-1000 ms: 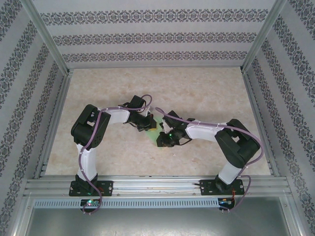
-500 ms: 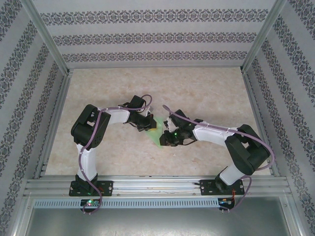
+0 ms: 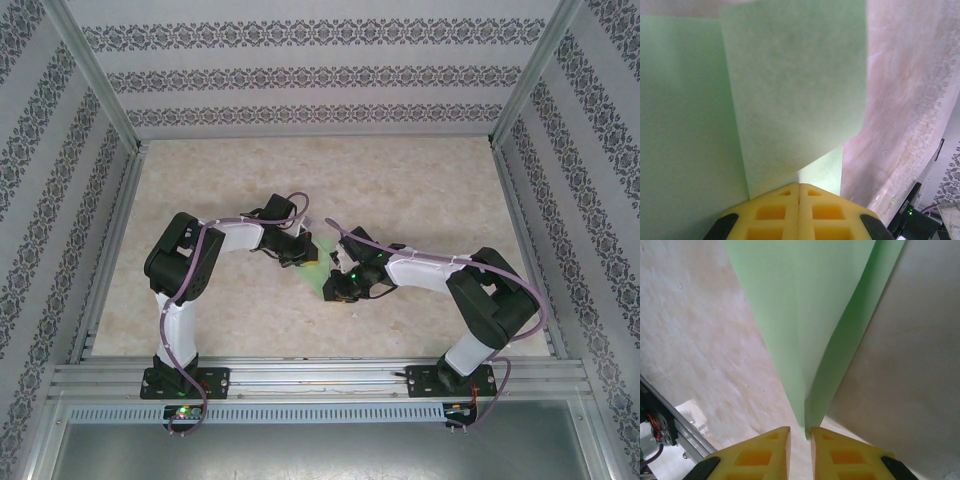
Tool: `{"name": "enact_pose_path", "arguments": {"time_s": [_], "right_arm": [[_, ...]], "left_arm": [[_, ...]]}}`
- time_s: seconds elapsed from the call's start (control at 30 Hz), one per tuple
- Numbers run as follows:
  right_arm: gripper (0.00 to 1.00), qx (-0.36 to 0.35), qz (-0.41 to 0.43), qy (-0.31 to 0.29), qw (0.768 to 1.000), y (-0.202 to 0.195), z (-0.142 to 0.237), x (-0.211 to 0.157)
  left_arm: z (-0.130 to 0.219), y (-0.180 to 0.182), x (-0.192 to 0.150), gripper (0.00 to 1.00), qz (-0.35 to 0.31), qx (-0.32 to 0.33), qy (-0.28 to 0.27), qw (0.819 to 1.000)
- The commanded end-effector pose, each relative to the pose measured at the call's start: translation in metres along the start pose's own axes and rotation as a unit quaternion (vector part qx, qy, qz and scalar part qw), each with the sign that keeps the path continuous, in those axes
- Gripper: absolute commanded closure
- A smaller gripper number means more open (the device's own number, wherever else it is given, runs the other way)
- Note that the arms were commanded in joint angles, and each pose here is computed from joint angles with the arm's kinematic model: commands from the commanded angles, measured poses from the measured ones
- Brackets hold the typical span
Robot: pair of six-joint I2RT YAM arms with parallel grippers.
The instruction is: Fold a paper plane with a square sheet of paper (fold left side to right side)
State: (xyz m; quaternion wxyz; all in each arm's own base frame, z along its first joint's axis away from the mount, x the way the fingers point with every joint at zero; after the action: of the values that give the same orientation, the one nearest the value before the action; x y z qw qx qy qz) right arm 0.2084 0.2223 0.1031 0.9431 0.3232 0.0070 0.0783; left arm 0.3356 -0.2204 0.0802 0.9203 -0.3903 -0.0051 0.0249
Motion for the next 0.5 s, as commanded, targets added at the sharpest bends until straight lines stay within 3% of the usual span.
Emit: {"name": "enact_pose_path", "arguments": {"time_s": [0.0,0.47], "right_arm": [[0.82,-0.004,0.001,0.003,1.000,0.0048,-0.0029,0.0020],[0.87,-0.002,0.004,0.008,1.000,0.0066,-0.0098,0.0055]], "left_arm": [[-0.0155,0.0370,-0.0123,1.00,0.040,0.089,0.011,0.995],[-0.0162,0.0378,-0.0125,1.00,0.041,0.088,0.011,0.995]]}}
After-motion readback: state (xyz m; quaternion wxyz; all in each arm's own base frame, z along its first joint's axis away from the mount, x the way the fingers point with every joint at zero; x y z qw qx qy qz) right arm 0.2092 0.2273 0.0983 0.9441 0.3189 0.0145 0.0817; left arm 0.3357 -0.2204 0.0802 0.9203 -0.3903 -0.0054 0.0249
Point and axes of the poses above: each hand's point on the last joint's axis, 136 mm out from that joint toward the fingers, its own z axis back along the fingers, its own y axis along the line the jaws close on, x = y × z, the point moved 9 cm from there along z, back along the fingers, and after that the axes turned 2 degrees about z, right-handed, at the moved point
